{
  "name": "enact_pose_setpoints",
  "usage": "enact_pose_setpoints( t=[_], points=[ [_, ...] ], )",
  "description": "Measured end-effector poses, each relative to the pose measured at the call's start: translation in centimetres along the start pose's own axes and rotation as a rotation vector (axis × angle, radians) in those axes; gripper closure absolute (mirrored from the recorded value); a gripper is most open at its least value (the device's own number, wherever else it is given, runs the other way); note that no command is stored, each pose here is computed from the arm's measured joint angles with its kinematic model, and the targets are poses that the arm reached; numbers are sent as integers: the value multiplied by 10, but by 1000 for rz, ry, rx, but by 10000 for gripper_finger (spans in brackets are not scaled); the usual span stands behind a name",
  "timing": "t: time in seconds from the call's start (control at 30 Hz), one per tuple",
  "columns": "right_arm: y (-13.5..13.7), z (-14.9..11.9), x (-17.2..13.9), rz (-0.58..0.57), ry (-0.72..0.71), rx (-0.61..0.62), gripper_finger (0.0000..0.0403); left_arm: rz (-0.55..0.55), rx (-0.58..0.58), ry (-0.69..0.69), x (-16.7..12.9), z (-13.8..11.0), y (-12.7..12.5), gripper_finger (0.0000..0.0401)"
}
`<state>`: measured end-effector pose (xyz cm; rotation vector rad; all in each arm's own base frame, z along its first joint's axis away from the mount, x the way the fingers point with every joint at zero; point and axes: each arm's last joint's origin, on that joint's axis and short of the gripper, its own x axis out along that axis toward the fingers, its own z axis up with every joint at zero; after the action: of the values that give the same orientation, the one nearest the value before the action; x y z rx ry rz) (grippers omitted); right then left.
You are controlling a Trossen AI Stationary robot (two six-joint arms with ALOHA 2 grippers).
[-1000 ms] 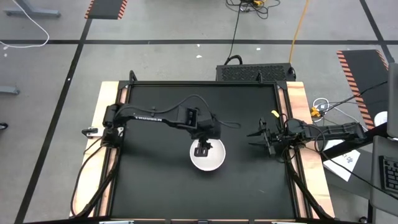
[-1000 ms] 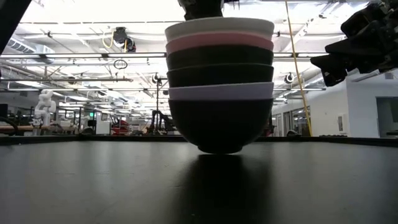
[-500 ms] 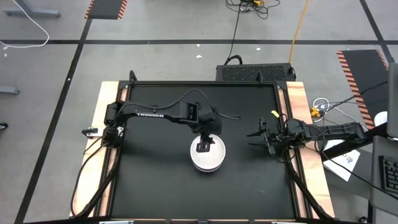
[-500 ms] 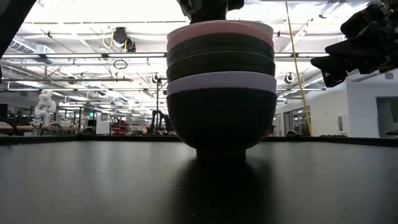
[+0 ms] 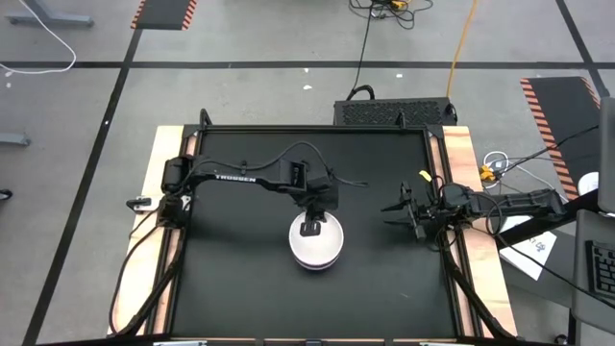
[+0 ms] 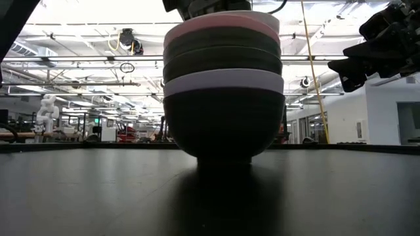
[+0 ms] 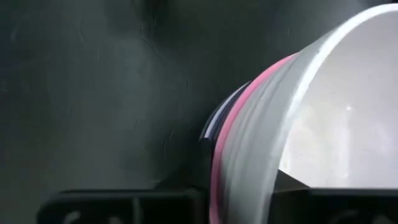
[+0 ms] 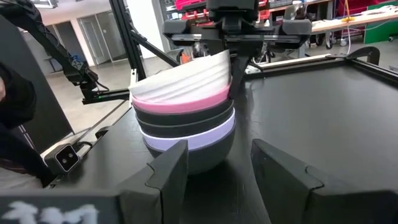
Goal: Nest bowls inside each other
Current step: Stack the white bowl on top of the pink bowl
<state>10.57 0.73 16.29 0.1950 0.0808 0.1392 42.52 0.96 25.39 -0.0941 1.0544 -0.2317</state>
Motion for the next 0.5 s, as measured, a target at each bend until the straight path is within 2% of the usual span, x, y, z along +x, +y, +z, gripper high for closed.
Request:
enact_pose_setpoints(
  t=[0.2,0.4,0.5],
  points=[
    [0,0,0,0,0,0,234,-2,13,-1,0,0,-1,363],
    [0,0,0,0,0,0,234,-26,8,1,0,0,-2,260],
    [0,0,0,0,0,0,234,-42,-3,6,0,-1,-2,230]
  ],
)
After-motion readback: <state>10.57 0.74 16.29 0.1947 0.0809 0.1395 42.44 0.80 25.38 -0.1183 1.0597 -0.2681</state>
